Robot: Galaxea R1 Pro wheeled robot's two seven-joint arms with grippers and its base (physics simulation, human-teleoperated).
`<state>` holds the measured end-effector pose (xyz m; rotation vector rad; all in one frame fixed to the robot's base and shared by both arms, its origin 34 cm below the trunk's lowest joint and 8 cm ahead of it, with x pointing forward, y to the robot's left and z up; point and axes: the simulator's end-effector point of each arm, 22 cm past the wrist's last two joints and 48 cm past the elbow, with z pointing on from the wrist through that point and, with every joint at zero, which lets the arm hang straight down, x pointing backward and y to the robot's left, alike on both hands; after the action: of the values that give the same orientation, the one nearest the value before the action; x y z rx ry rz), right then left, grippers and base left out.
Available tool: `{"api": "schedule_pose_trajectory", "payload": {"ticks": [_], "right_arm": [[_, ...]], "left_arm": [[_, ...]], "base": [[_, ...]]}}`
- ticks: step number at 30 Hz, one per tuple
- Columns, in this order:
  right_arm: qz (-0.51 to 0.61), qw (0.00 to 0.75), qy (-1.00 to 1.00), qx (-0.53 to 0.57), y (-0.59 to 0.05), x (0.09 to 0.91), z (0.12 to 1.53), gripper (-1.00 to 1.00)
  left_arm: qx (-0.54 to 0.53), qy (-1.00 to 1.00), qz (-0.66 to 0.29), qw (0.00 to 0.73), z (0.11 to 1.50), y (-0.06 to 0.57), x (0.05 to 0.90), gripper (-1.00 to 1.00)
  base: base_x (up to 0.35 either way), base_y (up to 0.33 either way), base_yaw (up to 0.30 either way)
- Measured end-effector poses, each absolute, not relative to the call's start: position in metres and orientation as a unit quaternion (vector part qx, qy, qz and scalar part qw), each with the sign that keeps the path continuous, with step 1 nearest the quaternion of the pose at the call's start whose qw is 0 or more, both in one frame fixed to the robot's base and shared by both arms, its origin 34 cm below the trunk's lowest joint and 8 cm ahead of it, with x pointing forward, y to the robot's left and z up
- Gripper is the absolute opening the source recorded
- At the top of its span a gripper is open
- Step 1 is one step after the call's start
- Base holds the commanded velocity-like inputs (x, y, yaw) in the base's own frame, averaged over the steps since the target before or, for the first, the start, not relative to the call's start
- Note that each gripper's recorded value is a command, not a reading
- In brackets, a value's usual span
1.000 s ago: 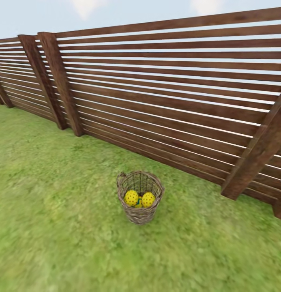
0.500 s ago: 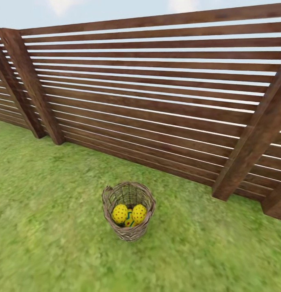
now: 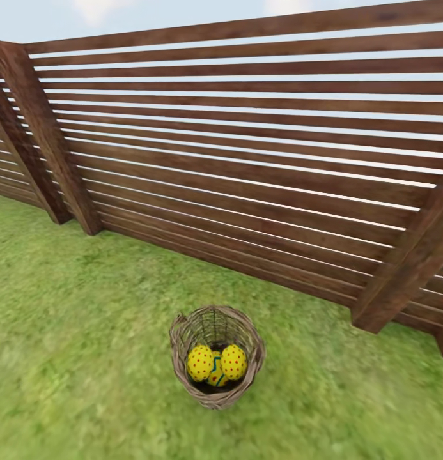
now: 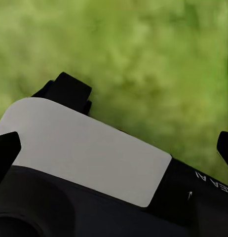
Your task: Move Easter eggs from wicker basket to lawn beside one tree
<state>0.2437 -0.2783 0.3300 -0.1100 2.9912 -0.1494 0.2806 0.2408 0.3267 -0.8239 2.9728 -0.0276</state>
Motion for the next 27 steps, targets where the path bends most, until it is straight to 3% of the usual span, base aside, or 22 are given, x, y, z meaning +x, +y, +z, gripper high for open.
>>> {"api": "schedule_pose_trajectory", "payload": {"ticks": [7, 9, 13, 20, 23, 27], "right_arm": [[-0.049, 0.078, 0.995, -0.039, -0.277, 0.253, 0.33, 1.0], [-0.061, 0.09, 0.993, -0.036, -0.282, 0.364, 0.337, 1.0], [-0.066, 0.121, 0.99, -0.018, -0.285, 0.503, 0.386, 1.0], [-0.067, 0.246, 0.966, 0.049, -0.306, 0.64, 0.49, 1.0], [-0.067, 0.272, 0.958, 0.057, -0.31, 0.672, 0.524, 1.0], [-0.065, 0.292, 0.952, 0.062, -0.312, 0.693, 0.553, 1.0]], "left_arm": [[-0.271, 0.962, -0.008, 0.031, 0.327, 0.244, 0.283, 1.0], [-0.27, 0.959, 0.029, 0.078, 0.334, 0.317, 0.325, 1.0], [-0.257, 0.956, 0.05, 0.133, 0.374, 0.402, 0.426, 1.0], [-0.224, 0.934, 0.022, 0.277, 0.529, 0.431, 0.632, 1.0], [-0.22, 0.923, 0.01, 0.317, 0.57, 0.425, 0.678, 1.0], [-0.223, 0.923, 0.001, 0.313, 0.573, 0.421, 0.693, 1.0]], "base": [[0.056, 0.038, 0.0], [0.001, 0.0, 0.0], [0.0, 0.0, 0.0], [0.0, 0.0, 0.0], [0.0, 0.0, -0.102], [0.0, 0.0, -0.231]]}}
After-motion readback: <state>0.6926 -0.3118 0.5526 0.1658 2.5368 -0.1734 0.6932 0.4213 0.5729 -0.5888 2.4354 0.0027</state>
